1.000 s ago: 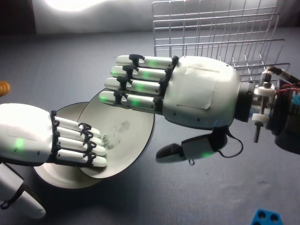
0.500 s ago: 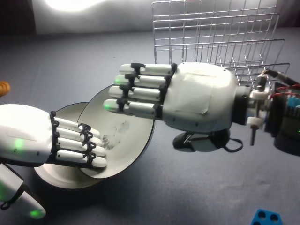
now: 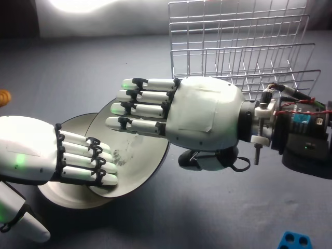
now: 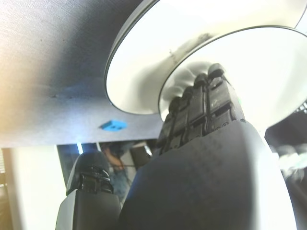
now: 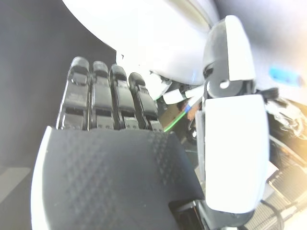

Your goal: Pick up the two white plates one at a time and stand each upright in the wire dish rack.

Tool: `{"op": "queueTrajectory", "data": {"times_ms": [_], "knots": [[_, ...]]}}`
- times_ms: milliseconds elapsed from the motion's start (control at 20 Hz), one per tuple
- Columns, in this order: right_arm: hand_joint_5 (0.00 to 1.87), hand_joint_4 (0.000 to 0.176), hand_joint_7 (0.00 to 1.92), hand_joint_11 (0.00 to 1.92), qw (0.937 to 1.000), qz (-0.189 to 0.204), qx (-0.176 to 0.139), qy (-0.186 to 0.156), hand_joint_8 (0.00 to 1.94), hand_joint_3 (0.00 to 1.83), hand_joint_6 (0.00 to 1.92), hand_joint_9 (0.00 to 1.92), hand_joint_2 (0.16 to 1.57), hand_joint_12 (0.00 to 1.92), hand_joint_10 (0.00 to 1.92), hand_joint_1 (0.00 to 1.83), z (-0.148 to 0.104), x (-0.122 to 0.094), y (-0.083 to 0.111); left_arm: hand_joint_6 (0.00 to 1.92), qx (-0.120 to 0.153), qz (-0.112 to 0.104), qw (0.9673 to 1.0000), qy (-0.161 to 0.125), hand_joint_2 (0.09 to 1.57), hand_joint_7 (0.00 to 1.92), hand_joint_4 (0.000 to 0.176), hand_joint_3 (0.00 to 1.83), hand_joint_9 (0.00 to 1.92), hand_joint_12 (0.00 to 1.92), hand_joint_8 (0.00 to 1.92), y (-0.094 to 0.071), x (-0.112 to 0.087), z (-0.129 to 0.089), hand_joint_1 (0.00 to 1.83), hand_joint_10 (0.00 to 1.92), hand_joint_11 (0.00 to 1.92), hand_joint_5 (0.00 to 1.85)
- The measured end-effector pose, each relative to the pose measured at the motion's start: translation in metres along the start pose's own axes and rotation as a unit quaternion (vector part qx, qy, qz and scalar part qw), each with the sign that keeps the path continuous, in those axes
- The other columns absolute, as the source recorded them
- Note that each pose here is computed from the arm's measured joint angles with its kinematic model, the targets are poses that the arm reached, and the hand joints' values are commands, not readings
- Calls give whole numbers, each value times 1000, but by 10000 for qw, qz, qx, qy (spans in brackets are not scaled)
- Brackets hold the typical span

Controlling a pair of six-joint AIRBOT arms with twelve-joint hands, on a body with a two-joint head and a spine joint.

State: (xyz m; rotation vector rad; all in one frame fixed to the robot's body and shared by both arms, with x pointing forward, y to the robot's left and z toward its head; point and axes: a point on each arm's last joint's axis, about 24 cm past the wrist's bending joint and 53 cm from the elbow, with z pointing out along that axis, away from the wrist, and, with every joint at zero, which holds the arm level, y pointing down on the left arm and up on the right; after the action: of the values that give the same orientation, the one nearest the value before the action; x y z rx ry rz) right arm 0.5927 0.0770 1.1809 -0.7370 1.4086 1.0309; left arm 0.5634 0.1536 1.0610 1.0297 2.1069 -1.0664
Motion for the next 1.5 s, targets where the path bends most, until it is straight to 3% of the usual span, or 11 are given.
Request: {"op": "queueTrajectory", "data": {"times_ms": [100,200,250,350,700,950,1000,1050,1100,1200,1500], "knots": [[1,0,0,29,10000,3,-53,0,0,7,0,0,1055,16,0,1021,4,3,4,0,2,0,10000,0,1129,0,0,3,0,0,0,0,0,0,0,0,0,0],[98,0,73,0,10000,3,-94,-25,17,0,14,51,1070,434,17,989,10,7,5,0,0,0,10000,0,1127,0,0,2,0,0,0,0,0,0,0,0,0,0],[98,0,73,0,10000,2,-88,-34,17,0,14,51,1070,434,17,989,10,7,4,0,0,0,10000,0,1127,0,0,2,0,0,0,0,0,0,0,0,0,0],[181,0,167,0,10000,10,-46,-26,28,0,33,125,1040,733,46,1096,11,12,-1,0,2,2,10000,3,1135,0,0,5,0,0,0,1,0,0,0,0,0,0],[431,0,474,0,9999,14,-77,-132,80,13,105,416,1126,1432,216,1050,14,14,-3,0,23,-4,10000,4,1130,0,0,2,0,0,0,1,0,0,0,0,0,0],[792,0,842,216,9998,58,-103,-179,62,4,114,654,1153,1440,422,1097,14,20,-3,0,20,-9,10000,6,1127,0,0,1,0,0,0,1,0,0,0,0,0,0],[776,0,943,357,9996,68,-138,-251,75,23,1041,733,1195,1372,449,1102,15,17,-1,3,23,-12,10000,4,1130,0,0,2,0,0,0,1,0,0,0,0,0,8],[872,0,934,488,9993,90,-165,-322,826,32,1144,859,1149,1327,472,1179,16,14,1,2,25,-18,10000,1,1131,0,0,2,0,0,0,1,0,0,0,0,0,5],[907,18,931,569,9990,79,-197,-392,1021,1,1156,963,1151,1316,478,1198,16,10,2,2,24,-25,10000,6,1133,0,0,3,0,0,0,1,0,0,0,0,0,6],[903,22,937,569,9988,54,-218,-435,1026,0,1159,982,1152,1316,484,1197,16,8,3,0,26,-41,10000,8,1129,0,0,1,0,0,0,1,1,0,0,0,0,0],[888,17,893,583,9985,37,-249,-484,1086,2,1198,968,1166,1345,504,1191,15,6,4,0,85,-127,9998,-116,1135,0,0,4,0,0,0,-2,-7,-1,0,0,0,0]]}}
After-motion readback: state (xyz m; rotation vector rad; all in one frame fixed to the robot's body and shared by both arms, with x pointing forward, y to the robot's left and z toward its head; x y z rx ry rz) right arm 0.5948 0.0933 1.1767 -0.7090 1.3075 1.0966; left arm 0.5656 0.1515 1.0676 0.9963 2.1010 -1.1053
